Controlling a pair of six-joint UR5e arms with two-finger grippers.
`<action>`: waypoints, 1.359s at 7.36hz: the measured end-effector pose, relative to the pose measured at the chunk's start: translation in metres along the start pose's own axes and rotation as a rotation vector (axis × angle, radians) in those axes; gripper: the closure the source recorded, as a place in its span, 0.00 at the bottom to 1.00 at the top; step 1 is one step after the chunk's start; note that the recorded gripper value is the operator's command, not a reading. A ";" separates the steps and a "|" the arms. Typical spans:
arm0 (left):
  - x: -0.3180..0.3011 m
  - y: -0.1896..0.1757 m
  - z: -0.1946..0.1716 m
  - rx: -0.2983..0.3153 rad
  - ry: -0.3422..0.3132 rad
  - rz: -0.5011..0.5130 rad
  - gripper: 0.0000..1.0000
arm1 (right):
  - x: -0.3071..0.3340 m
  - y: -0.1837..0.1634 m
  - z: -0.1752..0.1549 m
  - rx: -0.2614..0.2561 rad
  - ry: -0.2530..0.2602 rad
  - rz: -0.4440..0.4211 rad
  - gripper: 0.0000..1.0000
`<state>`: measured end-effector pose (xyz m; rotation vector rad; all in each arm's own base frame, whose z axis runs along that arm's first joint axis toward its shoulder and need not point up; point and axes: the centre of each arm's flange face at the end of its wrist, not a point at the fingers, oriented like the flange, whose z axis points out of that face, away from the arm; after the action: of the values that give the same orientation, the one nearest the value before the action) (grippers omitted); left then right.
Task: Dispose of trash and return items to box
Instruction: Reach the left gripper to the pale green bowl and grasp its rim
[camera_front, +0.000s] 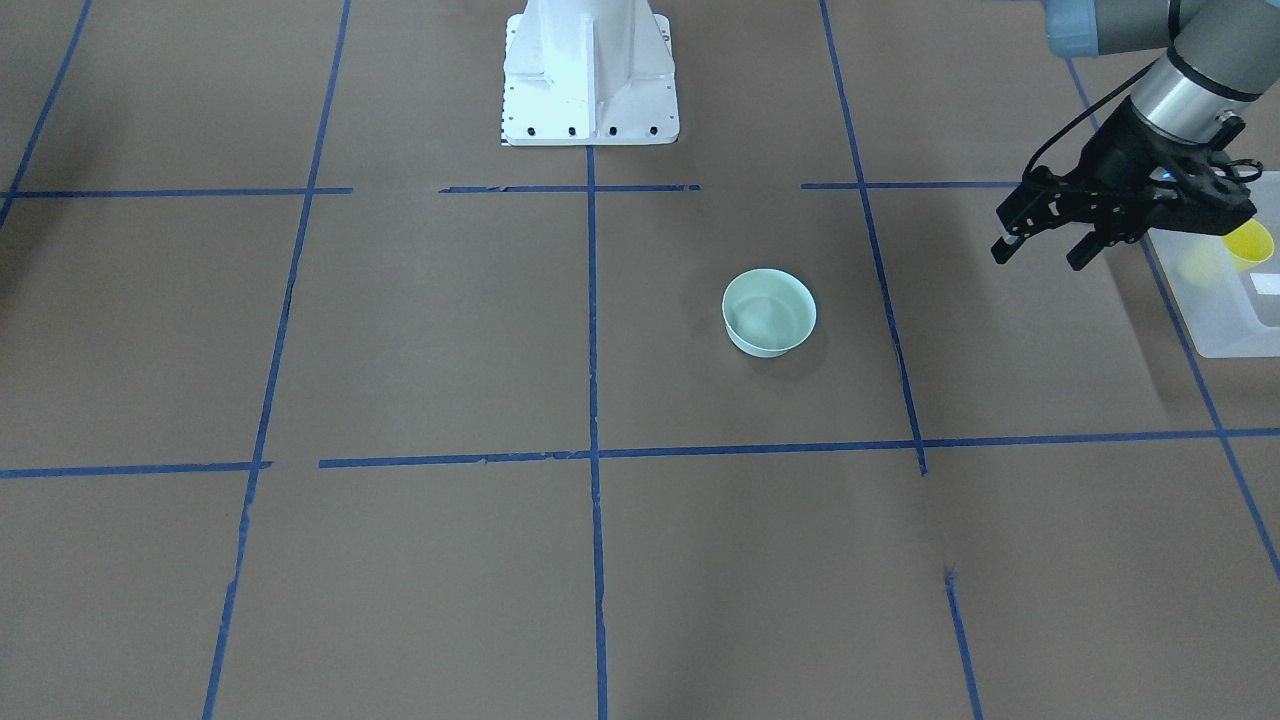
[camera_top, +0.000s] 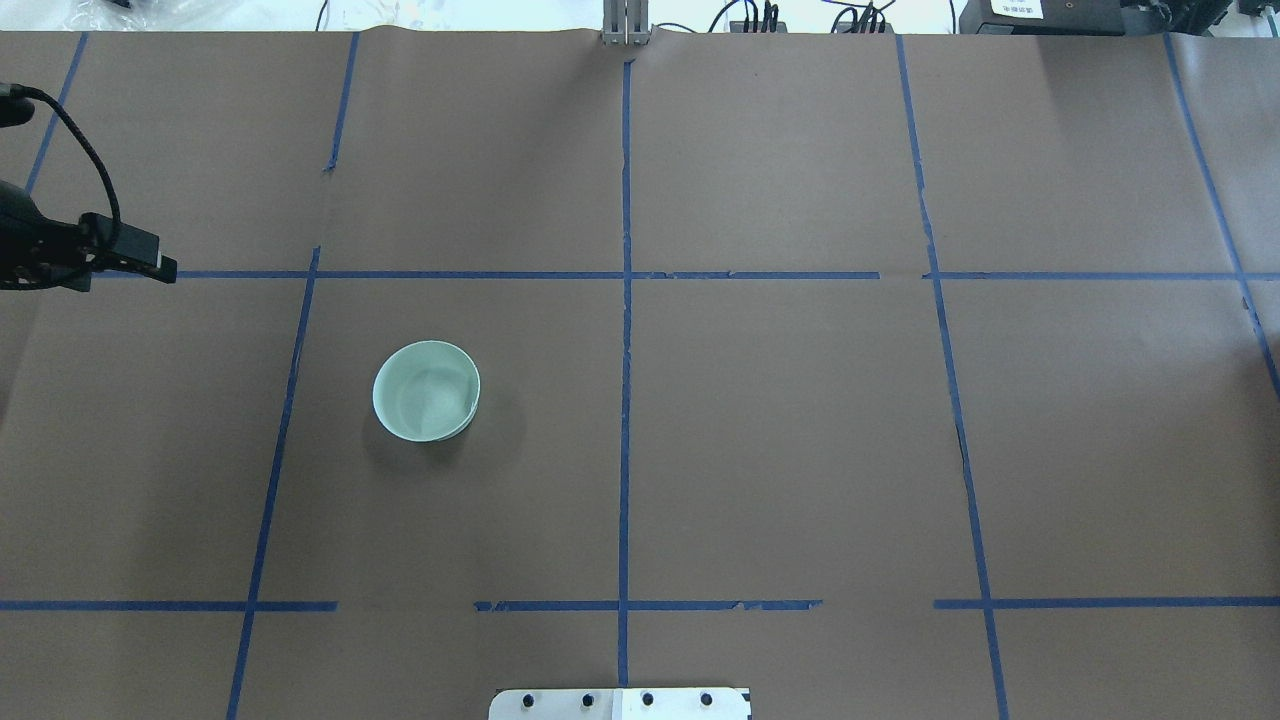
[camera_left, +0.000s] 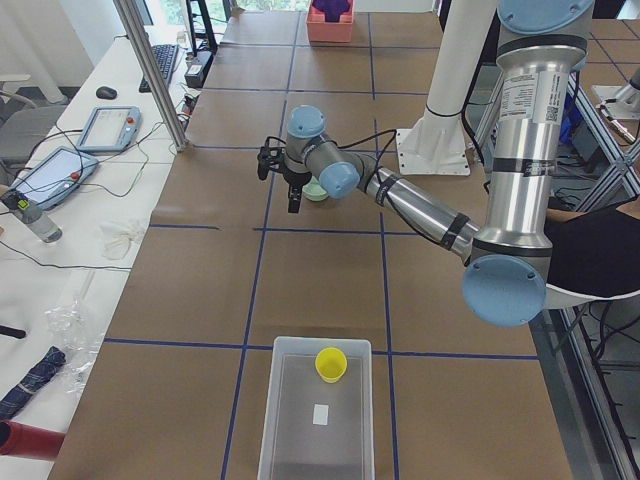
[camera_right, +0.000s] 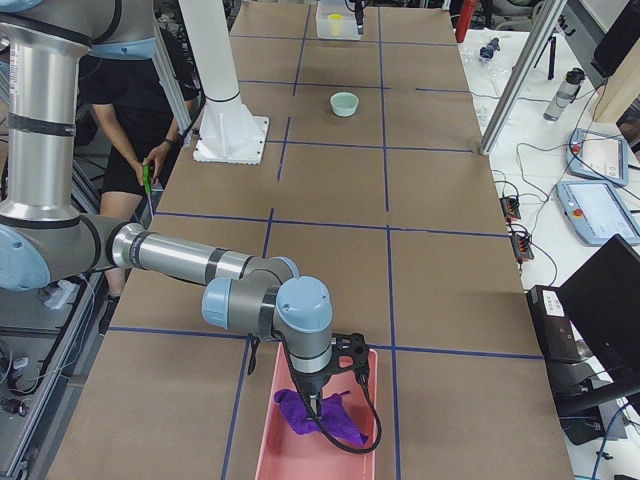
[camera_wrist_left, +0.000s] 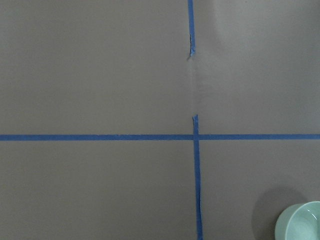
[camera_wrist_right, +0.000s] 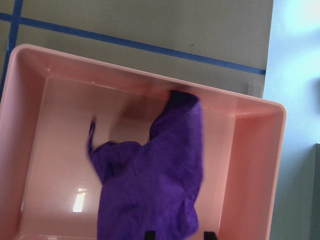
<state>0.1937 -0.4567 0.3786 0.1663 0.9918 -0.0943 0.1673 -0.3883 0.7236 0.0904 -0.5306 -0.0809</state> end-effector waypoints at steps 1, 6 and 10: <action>0.010 0.007 0.009 -0.008 0.012 -0.010 0.00 | -0.001 -0.006 0.001 0.012 -0.038 0.036 0.00; 0.090 0.051 0.085 -0.002 0.035 -0.099 0.00 | -0.066 -0.059 -0.029 0.068 -0.221 0.217 0.00; 0.124 0.066 0.153 0.004 -0.020 -0.136 0.04 | -0.120 -0.079 -0.056 0.092 -0.255 0.216 0.00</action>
<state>0.3976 -0.4202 0.3629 0.1010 0.9822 -0.2218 0.0883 -0.4515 0.6072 0.1127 -0.7958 0.1448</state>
